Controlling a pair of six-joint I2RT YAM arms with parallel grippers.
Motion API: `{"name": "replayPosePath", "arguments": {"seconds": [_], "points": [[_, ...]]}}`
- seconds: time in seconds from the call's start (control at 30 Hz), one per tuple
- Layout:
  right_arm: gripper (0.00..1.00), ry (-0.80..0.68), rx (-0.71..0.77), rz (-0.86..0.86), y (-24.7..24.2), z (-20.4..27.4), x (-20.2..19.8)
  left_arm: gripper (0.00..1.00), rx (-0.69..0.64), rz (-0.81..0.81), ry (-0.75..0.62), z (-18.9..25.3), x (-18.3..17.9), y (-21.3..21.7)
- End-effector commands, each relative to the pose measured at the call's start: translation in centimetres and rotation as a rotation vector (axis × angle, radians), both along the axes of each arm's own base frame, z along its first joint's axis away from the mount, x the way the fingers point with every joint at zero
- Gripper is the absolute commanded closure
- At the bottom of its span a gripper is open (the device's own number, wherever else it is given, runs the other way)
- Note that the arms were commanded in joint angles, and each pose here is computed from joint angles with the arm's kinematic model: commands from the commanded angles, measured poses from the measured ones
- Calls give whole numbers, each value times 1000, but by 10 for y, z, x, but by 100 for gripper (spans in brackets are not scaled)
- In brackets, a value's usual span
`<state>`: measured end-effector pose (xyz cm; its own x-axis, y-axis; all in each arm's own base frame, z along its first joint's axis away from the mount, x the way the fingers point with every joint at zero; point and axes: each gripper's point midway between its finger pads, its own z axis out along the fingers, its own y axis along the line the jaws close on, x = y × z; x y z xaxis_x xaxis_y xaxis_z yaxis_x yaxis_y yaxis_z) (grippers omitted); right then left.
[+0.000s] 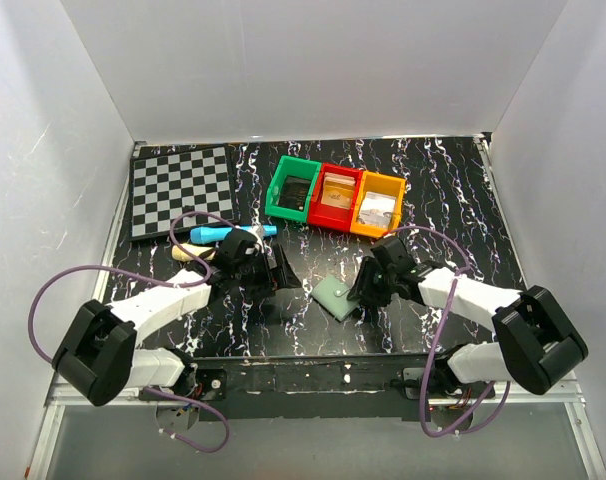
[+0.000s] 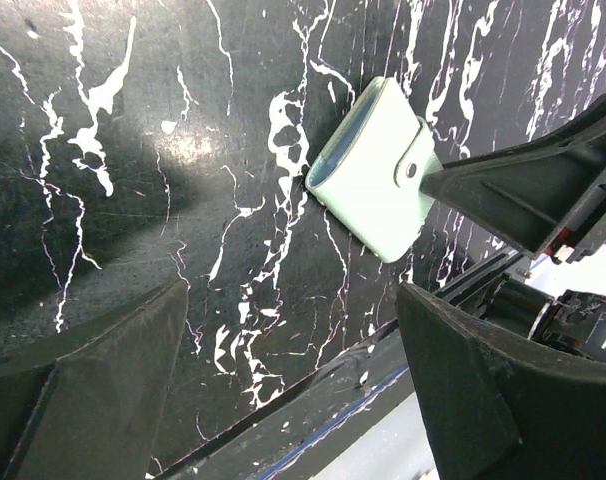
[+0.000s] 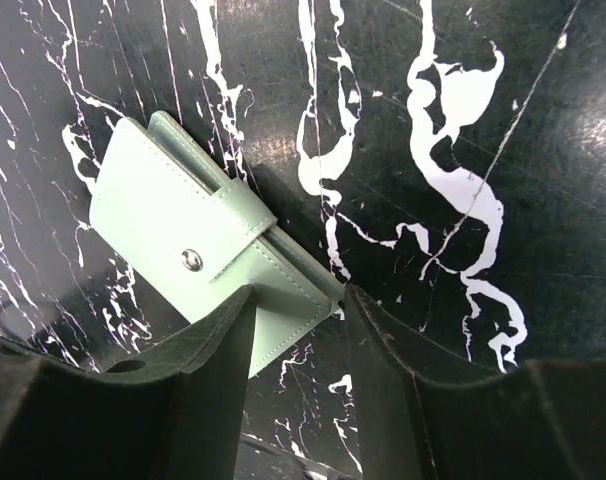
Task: Take the credit cards out of the card holder
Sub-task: Move the card holder to the center of the board, then open the card holder at the center of the board.
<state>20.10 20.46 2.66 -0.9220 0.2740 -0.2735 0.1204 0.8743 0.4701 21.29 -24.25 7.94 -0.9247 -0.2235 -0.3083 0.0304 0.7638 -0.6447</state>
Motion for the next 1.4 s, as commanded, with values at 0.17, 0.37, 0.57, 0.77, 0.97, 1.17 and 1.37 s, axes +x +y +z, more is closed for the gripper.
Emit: {"name": "replayPosePath", "arguments": {"seconds": [0.17,0.37,0.57,0.77,0.97,1.17,1.37], "points": [[46,-30,-127,35,-11,9,7,27,25,-144,-12,-3,-5,-37],[48,-39,-128,117,-6,3,7,53,80,-196,22,-24,-9,-58],[51,-34,-103,214,5,-6,-8,62,88,-220,56,-35,-10,-64],[52,-33,-76,242,14,-6,-19,58,114,-212,57,-40,-6,-63],[52,-24,-49,266,26,-6,-28,56,139,-198,45,-42,1,-62],[51,-34,-67,261,27,-2,-27,56,152,-184,43,-42,1,-58],[41,-90,-135,200,9,13,-14,39,173,-129,-25,-24,7,-45]]}}
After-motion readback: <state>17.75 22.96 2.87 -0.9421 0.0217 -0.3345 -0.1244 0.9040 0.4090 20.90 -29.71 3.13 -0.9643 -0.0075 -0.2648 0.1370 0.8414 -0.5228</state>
